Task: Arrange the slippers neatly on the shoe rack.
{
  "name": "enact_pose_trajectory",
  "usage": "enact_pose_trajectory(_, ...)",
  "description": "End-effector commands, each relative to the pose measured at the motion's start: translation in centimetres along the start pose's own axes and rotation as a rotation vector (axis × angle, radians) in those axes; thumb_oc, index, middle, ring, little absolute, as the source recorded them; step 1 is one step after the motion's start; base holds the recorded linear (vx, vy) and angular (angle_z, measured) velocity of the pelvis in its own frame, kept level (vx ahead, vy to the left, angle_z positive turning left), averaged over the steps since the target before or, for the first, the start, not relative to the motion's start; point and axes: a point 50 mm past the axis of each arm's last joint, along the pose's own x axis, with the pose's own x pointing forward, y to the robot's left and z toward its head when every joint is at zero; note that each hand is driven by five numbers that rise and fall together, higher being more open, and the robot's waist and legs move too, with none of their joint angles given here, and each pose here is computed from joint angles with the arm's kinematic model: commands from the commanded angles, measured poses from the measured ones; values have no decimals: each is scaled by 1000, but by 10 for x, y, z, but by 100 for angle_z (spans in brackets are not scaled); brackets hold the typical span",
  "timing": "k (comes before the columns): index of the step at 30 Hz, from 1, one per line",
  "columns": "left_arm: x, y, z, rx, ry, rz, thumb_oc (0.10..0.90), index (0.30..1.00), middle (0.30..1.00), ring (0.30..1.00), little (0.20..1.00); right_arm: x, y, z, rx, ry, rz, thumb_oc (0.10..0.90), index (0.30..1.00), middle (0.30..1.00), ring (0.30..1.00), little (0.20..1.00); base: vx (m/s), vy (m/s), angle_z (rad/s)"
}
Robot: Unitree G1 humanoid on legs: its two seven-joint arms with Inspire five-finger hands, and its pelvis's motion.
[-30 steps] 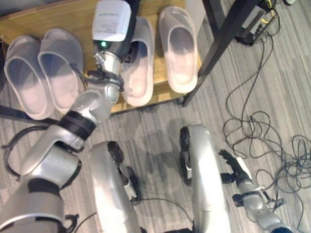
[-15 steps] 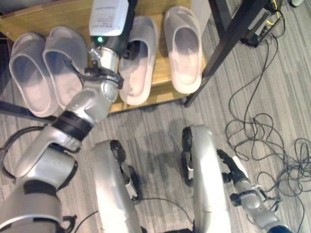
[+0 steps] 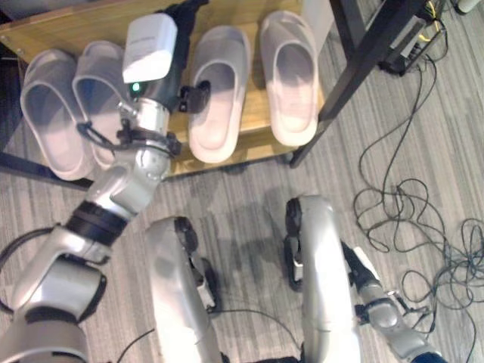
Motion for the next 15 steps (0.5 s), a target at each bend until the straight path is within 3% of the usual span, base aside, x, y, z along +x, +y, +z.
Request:
enact_pose_trajectory(1,20,73,12,-76,-115,302,800,900,900,900,900,-2,-15,16,7,-99,-78,800,900,900,900,900,0,0,0)
enact_pose_trajectory(3,16,75,11,-93,-110,314,800,900,900,900,900,-1,-14,16,7,-99,-78,800,900,900,900,900,0,0,0)
enact_pose_trajectory(11,-9,99,25,-555,-219,306,800,900,900,900,900,0,-8,16,34,-81,-71,800,900,900,900,900,7,4,3)
enact_pose_trajectory(15,-15,101,17,-598,-196,256,800,900,900,900,900,-2,-7,13,37,-65,-66,800,900,900,900,900,0,0,0)
